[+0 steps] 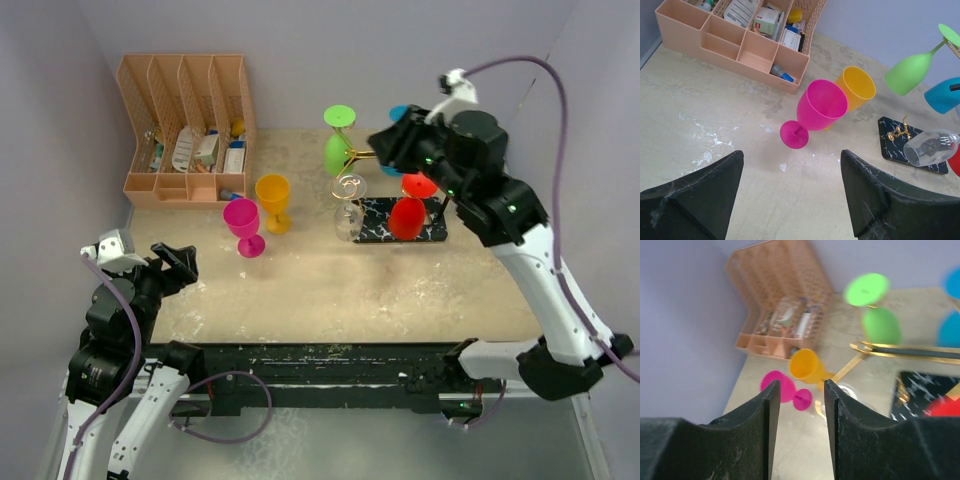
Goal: Take the wine glass off the wine glass rack
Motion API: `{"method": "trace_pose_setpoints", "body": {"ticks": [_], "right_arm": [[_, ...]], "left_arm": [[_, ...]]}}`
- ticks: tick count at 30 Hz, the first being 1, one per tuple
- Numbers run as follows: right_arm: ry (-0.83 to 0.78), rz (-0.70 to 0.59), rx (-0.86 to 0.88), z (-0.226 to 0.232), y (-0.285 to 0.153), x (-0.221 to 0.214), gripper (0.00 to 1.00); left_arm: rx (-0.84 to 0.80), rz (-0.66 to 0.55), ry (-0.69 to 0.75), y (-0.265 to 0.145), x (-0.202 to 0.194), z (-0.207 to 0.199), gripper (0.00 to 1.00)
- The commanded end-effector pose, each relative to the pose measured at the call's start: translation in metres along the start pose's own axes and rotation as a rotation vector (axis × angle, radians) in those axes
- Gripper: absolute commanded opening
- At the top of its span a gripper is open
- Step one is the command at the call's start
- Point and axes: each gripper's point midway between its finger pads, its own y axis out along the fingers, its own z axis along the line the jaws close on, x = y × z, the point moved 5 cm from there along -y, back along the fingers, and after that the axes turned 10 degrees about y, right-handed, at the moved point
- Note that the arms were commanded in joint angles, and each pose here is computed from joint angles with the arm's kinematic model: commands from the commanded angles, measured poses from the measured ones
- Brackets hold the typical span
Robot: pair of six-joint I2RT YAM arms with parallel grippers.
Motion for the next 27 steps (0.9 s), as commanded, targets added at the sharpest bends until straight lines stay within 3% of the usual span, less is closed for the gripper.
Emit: {"method": "trace_pose_setpoints", "body": {"ticks": [1, 10, 16, 27], "right_arm": [[0.193, -0.136, -0.099, -0.040, -0.050, 0.028, 0.43], [0.262, -0.118, -0.265, -0.101, -0.088, 0.016, 0.55], [0.356, -0.133, -0.259, -0.122, -0.100, 0.002, 0.61], [0.454, -0.090, -0.285, -0.153, -0.079, -0.028, 0.58]], "left_arm": [[-0.025, -0.044, -0.007, 0.000, 0.008, -0.004, 0.81], [-0.026, -0.046, -0.008, 0.000, 0.009, -0.004, 0.81], [-0.031, -0.041, -0.005, 0.001, 0.008, -0.005, 0.81], [-0.036, -0.040, -0.003, 0.001, 0.008, -0.005, 0.81]]}}
